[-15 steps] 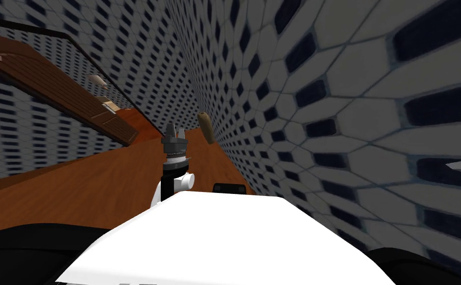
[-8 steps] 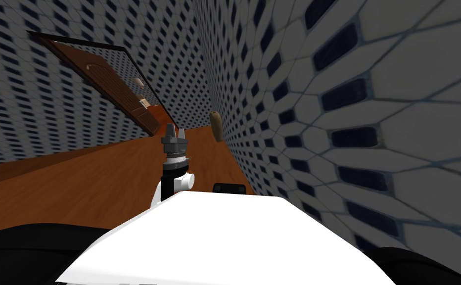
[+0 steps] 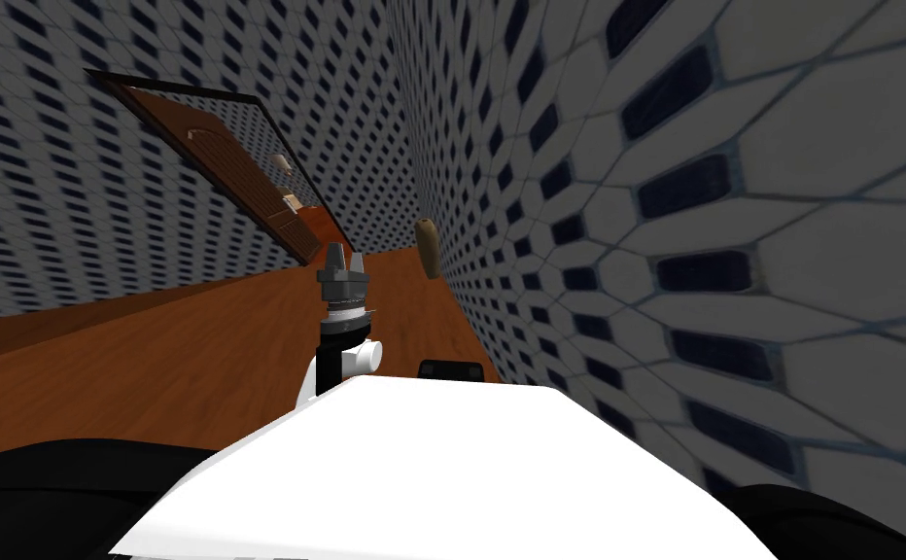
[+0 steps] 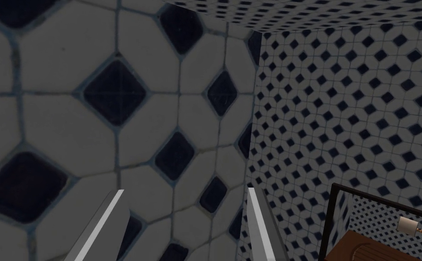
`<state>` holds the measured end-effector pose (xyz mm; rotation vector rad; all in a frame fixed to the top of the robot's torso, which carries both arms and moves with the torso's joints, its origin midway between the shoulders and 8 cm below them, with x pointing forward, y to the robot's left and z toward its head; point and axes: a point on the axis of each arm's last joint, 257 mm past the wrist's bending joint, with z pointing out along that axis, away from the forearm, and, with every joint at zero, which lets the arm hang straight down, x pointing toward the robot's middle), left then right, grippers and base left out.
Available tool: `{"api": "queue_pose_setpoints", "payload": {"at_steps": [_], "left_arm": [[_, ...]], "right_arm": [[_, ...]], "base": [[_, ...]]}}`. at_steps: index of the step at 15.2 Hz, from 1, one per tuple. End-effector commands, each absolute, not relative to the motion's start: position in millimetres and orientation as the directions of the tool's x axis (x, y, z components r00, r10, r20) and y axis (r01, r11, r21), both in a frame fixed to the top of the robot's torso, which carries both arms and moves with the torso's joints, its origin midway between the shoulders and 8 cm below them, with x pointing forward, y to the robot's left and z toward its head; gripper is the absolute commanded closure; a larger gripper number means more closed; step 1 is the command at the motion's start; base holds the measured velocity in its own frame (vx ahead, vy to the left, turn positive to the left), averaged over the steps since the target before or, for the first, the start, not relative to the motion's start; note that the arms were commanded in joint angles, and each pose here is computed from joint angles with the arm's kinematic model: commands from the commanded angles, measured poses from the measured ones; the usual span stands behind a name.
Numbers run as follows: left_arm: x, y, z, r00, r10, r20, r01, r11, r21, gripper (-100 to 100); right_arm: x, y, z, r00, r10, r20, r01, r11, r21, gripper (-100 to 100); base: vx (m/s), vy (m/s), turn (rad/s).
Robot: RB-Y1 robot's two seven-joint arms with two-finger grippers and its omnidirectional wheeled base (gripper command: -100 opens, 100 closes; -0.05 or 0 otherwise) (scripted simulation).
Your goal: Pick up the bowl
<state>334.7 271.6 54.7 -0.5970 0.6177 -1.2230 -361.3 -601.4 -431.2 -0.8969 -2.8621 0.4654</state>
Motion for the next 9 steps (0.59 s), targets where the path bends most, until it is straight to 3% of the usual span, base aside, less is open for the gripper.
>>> {"api": "queue_pose_setpoints", "payload": {"at_steps": [1, 9], "left_arm": [[334.7, 271.6, 54.7, 0.224, -0.968, -0.11, 0.663, 0.234, -0.711, 0], [334.7, 271.6, 54.7, 0.224, -0.968, -0.11, 0.663, 0.234, -0.711, 0]], "right_arm": [[-364.3, -594.1, -436.9, -0.831, 0.556, 0.033, 0.521, 0.797, -0.307, -100], [-357.5, -583.5, -448.2, -0.804, 0.595, 0.0, 0.573, 0.774, -0.269, -100]], "base": [[-0.01, 0.006, 0.052], [-0.004, 0.002, 0.016]]}}
